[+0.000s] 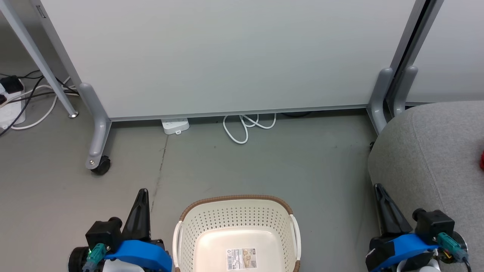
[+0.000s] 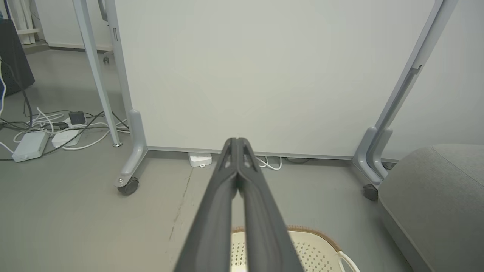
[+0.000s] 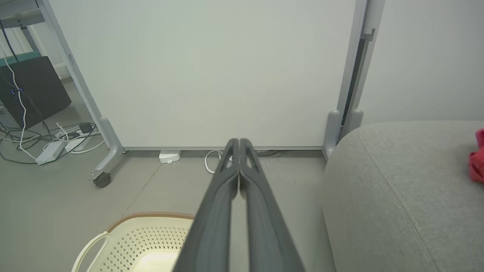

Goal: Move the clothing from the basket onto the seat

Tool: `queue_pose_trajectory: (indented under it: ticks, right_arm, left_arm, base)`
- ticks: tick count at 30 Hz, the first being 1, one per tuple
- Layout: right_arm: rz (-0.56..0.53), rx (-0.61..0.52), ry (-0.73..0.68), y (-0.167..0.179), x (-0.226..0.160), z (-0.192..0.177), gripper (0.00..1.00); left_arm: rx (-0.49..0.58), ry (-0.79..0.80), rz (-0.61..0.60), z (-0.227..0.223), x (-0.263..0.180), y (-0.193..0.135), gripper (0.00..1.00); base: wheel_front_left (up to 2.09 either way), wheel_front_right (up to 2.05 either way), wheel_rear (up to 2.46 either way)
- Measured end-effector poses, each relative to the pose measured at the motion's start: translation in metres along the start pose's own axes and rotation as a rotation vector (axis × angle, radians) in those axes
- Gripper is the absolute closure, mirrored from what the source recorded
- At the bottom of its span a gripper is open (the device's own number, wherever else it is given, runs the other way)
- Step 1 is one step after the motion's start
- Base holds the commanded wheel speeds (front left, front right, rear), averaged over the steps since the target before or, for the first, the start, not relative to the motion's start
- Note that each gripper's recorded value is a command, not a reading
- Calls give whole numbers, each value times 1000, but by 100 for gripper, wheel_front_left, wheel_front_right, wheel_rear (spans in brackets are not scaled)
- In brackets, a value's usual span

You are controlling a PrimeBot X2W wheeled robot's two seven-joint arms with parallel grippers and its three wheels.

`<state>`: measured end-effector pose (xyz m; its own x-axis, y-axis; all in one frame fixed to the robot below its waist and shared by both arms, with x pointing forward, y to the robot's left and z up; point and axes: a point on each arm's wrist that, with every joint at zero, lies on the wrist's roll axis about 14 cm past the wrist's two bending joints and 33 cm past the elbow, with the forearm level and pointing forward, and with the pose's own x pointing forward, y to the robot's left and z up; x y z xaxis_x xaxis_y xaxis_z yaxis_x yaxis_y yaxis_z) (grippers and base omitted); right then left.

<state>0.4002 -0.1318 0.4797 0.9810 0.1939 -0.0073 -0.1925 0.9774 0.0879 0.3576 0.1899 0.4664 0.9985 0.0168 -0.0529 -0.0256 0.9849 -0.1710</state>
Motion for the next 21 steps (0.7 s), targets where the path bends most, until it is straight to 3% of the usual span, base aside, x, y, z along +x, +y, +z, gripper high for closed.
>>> queue_pose_trajectory:
  ticks: [21]
  right_arm:
    - [-114, 383, 10, -22, -5, 0, 100]
  left_arm:
    - [-365, 31, 79, -1, 3, 13, 100]
  base:
    - [0, 0, 0]
